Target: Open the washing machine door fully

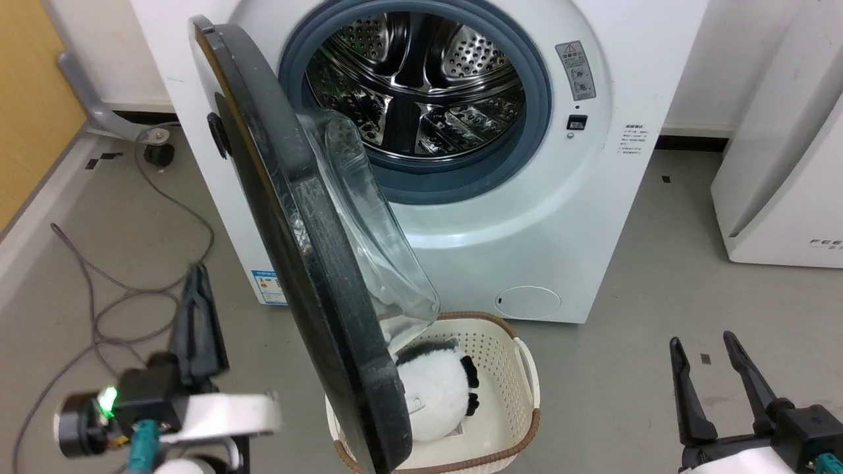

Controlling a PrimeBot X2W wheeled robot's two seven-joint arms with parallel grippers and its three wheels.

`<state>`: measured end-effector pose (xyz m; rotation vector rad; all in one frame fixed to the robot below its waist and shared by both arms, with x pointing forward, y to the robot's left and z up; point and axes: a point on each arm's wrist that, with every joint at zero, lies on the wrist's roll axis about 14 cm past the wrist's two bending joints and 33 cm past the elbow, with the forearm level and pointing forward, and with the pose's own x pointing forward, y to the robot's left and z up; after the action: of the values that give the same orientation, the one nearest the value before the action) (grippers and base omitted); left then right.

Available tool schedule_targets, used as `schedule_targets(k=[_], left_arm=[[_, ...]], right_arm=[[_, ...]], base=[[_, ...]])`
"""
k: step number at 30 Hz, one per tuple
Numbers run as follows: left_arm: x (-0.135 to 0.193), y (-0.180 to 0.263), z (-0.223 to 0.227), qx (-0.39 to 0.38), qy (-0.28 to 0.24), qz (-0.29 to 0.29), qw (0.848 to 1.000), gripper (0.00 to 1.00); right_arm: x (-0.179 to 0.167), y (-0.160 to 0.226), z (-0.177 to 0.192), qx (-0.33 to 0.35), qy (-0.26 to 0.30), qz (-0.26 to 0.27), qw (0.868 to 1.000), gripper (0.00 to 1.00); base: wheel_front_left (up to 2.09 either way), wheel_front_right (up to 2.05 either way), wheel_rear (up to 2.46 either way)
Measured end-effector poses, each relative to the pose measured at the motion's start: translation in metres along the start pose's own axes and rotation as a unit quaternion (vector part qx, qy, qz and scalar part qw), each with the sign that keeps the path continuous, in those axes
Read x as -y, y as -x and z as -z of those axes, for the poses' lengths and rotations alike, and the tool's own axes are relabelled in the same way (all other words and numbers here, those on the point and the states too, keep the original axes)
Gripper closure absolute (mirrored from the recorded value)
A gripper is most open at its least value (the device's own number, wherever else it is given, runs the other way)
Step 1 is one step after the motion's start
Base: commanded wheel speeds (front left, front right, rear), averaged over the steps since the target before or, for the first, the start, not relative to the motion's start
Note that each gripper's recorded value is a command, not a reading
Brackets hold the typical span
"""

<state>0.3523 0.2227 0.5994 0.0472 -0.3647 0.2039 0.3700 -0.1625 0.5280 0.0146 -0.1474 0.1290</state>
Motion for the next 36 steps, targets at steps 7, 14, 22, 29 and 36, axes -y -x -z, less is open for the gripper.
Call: schedule_targets(k=[7,14,22,29,36], left_arm=[[0.005,-0.02,-0.062,0.101,0.004,0.009,0.995,1.0],[0.037,-0.022,-0.108,0.172,0.031,0.066,0.982,1.0],[0.095,-0.007,-0.142,0.221,0.062,0.166,0.959,1.0],[0.142,0.017,-0.154,0.234,0.086,0.248,0.936,1.0],[0.175,0.039,-0.149,0.218,0.102,0.306,0.921,1.0]], right_arm=[[0.0,0.0,-0.001,0.002,-0.005,0.001,1.0,0.0],[0.0,0.001,0.003,-0.004,-0.006,0.0,1.0,0.0],[-0.002,0.0,0.004,-0.006,-0.006,-0.002,1.0,0.0],[-0.002,0.001,0.005,-0.007,-0.007,-0.002,1.0,0.0],[-0.002,0.001,0.006,-0.008,-0.007,-0.001,1.0,0.0]], base=[[0.0,0.0,0.0],[0.0,0.0,0.0],[0.0,0.0,0.0],[0.0,0.0,0.0],[0.0,0.0,0.0]])
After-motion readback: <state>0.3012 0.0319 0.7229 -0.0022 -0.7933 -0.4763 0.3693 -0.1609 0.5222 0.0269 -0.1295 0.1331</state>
